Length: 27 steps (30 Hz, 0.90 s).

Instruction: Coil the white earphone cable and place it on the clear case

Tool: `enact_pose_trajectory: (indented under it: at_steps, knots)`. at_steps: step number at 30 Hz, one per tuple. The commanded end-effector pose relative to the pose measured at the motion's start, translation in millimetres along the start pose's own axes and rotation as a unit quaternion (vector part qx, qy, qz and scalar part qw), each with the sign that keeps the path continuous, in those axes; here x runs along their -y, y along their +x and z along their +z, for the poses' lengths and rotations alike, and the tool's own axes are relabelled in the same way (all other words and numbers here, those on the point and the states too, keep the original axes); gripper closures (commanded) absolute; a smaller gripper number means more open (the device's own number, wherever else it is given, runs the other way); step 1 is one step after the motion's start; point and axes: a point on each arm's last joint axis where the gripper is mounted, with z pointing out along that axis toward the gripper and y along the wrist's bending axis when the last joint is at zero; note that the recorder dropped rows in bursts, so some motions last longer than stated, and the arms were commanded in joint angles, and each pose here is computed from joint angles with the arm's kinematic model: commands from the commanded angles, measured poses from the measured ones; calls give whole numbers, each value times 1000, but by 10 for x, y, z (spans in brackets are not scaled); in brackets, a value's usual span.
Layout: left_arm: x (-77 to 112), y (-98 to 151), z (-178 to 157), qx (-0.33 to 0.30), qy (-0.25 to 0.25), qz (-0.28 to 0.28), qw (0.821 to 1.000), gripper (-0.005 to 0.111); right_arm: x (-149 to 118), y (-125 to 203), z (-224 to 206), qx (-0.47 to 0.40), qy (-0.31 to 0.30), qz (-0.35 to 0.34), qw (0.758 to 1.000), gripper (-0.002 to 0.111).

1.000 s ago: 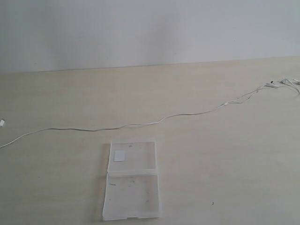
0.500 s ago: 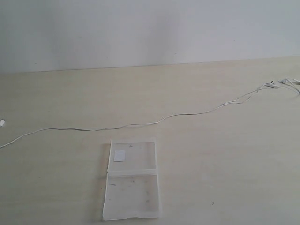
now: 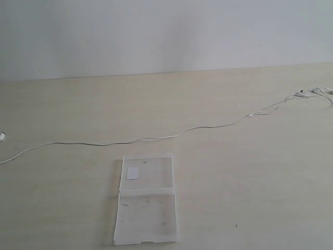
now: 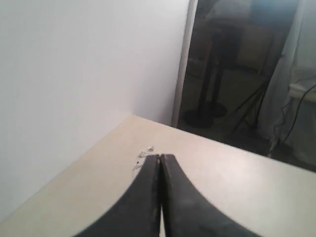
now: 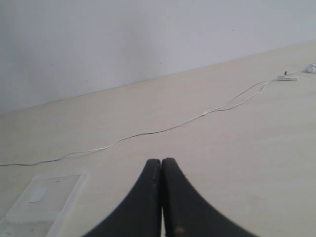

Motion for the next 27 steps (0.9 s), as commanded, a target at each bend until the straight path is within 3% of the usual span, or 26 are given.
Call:
enact_pose_trajectory:
  at_steps: [1,4,9,14,16,20,22,23,25,27]
  knots:
    - [126,48,-95,10,20,81,996,107,3,10,0,2,0,-4,1000,108]
    - [188,66,-153,42,27,132,990,107,3,10,0,2,0,-4,1000,108]
    - [258,-25,-263,118,-15,181,976,107,3,10,0,2,0,-4,1000,108]
    - [177,-137,-309,164,-154,144,964,107,3,10,0,2,0,-4,1000,108]
    - [147,-99,-316,126,-231,138,955,107,3,10,0,2,0,-4,1000,108]
    - [134,11,-376,32,-281,146,948,107,3,10,0,2,0,-4,1000,108]
    - [105,110,-420,-21,-300,97,949,107,3,10,0,2,0,-4,1000,108]
    - [78,243,-452,-85,-316,49,944,107,3,10,0,2,0,-4,1000,108]
    - [73,375,-491,-149,-326,7,934,107,3,10,0,2,0,-4,1000,108]
    - [54,354,-508,-145,-326,-2,934,107,3,10,0,2,0,-4,1000,108]
